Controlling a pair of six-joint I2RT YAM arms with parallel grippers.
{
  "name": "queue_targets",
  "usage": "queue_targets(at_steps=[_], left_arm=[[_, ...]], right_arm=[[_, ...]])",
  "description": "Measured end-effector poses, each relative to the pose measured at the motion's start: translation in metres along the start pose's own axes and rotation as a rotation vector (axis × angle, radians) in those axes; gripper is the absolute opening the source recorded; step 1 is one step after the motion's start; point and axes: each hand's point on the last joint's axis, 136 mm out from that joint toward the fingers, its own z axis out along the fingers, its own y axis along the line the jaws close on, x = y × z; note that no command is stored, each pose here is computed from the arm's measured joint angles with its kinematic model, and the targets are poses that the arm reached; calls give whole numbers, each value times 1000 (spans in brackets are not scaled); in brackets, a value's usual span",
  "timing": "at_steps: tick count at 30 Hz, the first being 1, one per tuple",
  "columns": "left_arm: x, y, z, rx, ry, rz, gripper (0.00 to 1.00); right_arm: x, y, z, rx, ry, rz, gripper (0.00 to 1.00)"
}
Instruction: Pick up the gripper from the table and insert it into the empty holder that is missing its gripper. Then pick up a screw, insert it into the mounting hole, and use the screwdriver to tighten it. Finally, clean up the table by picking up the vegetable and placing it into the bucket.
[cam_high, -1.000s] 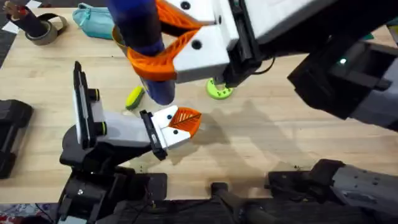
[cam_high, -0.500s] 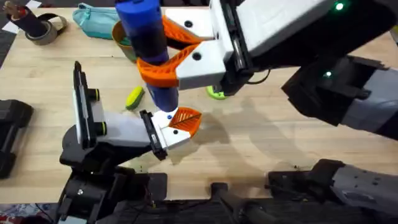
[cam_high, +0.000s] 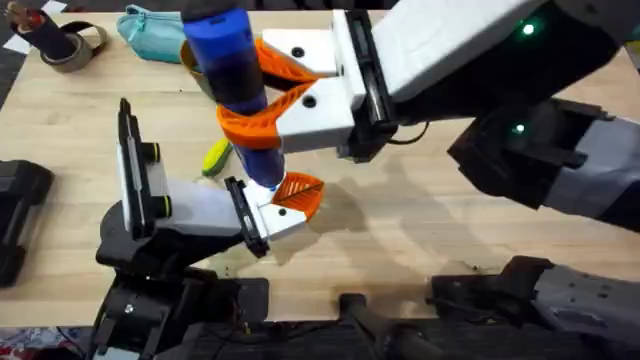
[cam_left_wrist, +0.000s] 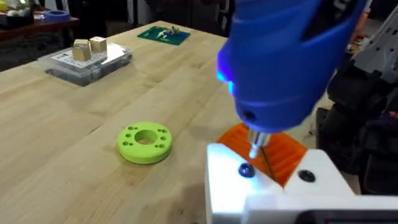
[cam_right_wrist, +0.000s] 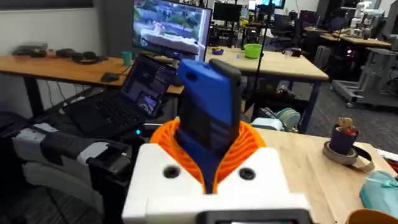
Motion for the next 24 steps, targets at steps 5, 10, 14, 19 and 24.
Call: queue_targets(at_steps=[5,10,14,19,24], left_arm=[[0,0,0,0,0,0,9],[0,0,0,0,0,0,9],[0,0,0,0,0,0,9],[0,0,0,0,0,0,9],[0,0,0,0,0,0,9]], right_arm=[[2,0,0,5,2,4,43],[2,-1,0,10,2,4,44],[2,-1,1,12,1,4,43],[3,1,4,9,2,5,44],[9,-1,5,13,9,16,43]])
